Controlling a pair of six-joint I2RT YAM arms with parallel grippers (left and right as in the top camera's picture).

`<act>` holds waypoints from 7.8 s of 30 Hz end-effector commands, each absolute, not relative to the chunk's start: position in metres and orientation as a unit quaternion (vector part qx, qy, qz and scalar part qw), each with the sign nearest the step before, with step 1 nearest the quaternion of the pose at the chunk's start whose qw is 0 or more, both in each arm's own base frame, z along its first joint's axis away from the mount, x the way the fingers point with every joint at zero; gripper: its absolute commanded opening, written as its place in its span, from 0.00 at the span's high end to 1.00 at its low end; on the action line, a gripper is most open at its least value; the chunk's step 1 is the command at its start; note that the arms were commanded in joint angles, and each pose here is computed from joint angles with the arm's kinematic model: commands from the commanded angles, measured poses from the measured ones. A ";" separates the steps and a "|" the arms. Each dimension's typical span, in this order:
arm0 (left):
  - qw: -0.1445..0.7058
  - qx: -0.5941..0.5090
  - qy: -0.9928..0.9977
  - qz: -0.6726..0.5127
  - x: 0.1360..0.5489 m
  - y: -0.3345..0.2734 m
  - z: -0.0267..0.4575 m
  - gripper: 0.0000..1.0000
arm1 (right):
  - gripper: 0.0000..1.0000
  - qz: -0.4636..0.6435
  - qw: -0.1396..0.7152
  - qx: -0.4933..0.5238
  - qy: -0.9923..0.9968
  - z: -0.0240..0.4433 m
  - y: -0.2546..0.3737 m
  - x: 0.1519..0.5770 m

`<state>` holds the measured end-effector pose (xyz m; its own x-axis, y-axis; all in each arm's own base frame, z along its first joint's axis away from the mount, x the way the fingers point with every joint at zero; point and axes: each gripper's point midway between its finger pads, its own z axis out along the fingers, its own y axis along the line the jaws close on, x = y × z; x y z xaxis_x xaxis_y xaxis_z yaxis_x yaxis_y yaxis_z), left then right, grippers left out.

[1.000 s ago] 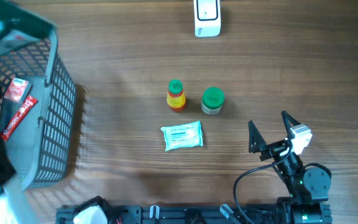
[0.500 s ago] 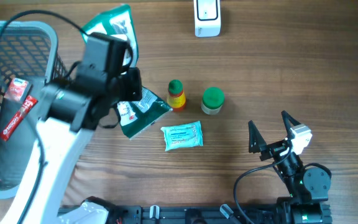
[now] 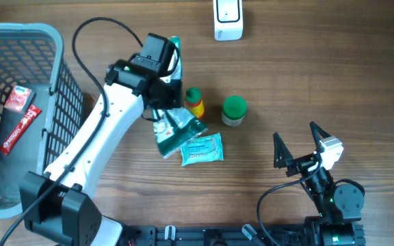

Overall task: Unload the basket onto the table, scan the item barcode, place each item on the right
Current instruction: 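Grasp the green-white glove bag in the basket with left gripper, then lay the glove bag on the table left of the wipes, then grasp the red Nescafe stick in the basket with left gripper, then place the Nescafe stick on the table right of the wipes, then grasp the red-white Kleenex pack in the basket with left gripper, then place the Kleenex pack beside the Nescafe stick and withdraw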

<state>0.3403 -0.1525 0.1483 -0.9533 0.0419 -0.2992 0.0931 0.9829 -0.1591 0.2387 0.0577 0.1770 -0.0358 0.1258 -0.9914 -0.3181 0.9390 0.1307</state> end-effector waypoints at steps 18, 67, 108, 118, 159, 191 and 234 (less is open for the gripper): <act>0.201 0.003 0.963 -0.181 0.320 -0.178 0.159 0.17 | 0.00 0.159 0.694 -0.068 0.699 0.179 0.057 0.238; 0.048 -0.835 0.531 0.131 0.280 0.274 0.011 0.96 | 0.00 0.159 0.694 -0.068 0.699 0.178 0.057 0.239; 0.051 -0.545 0.826 -0.133 0.268 -0.307 0.053 0.96 | 0.00 0.159 0.694 -0.068 0.699 0.179 0.057 0.238; 0.023 -0.485 0.861 -0.152 0.260 -0.325 0.052 0.58 | 0.00 0.159 0.694 -0.068 0.699 0.179 0.057 0.238; 0.319 -0.722 0.612 0.053 0.316 0.271 0.178 0.06 | 0.00 0.159 0.694 -0.068 0.699 0.179 0.057 0.238; 0.271 -0.709 0.648 0.061 0.370 0.283 0.066 0.96 | 0.00 0.159 0.694 -0.068 0.699 0.179 0.057 0.238; 0.180 -0.052 0.955 -0.229 0.274 -0.326 0.050 0.96 | 0.00 0.159 0.694 -0.068 0.699 0.179 0.057 0.238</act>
<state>0.2837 -0.3107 0.0475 -0.9067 -0.2708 -0.3235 -0.1133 0.8949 -0.4317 0.2388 0.0575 0.1770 -0.0356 0.1259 -0.9914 -0.3163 0.9396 0.1307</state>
